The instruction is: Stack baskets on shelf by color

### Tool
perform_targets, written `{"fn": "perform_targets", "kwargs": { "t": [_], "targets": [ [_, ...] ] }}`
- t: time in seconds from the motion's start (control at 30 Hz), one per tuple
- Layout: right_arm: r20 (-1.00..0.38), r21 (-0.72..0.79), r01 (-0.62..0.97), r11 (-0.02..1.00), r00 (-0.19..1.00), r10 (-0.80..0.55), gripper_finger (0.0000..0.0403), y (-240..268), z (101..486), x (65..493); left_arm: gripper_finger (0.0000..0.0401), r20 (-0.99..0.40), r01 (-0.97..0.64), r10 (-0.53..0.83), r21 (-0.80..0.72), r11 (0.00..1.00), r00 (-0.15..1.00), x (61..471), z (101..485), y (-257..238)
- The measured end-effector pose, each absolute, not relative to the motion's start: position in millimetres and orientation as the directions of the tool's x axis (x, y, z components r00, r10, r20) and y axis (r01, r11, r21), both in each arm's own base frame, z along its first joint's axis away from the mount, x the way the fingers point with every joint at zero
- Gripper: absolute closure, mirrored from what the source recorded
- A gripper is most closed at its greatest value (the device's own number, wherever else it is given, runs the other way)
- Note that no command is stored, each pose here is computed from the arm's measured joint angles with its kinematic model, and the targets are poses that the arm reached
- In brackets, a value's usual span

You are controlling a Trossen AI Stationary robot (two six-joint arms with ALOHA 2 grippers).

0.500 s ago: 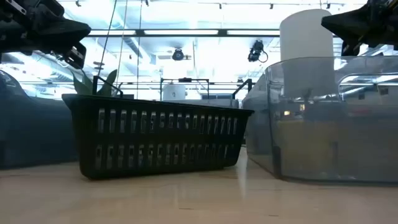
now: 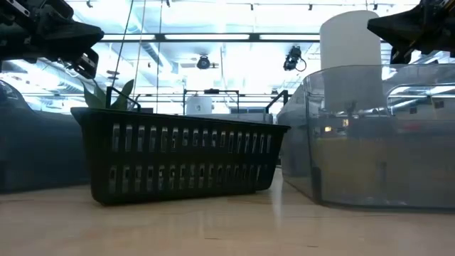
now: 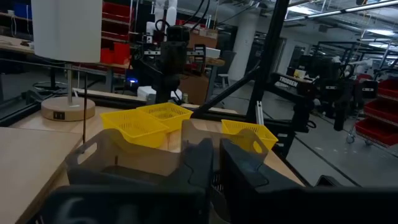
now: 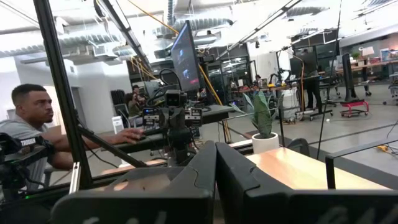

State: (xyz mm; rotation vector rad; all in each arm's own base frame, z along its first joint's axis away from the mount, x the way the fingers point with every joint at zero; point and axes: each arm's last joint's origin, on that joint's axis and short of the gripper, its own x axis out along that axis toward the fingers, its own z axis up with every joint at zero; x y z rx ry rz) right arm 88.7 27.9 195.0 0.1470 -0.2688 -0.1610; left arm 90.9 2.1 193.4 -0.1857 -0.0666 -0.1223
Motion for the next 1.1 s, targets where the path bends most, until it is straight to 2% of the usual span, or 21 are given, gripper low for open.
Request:
{"fn": "perform_targets", "kwargs": {
  "t": [0.5,0.83,1.1],
  "targets": [
    [0.252,0.166,0.139,0.976,0.951,-0.178,0.0387,27.9,195.0,88.7,0.0362,0.077,0.127,-0.115,-0.18,0.975,0.99,91.0,193.3,2.1],
    [0.252,0.165,0.139,0.976,0.951,-0.178,0.0387,27.9,194.9,88.7,0.0373,0.077,0.127,-0.115,-0.18,0.975,0.99,91.0,193.3,2.1],
    [0.251,0.165,0.138,0.976,0.951,-0.177,0.0387,27.9,194.9,88.7,0.0363,0.077,0.127,-0.115,-0.18,0.975,0.99,91.0,193.4,2.1]
  ]
}}
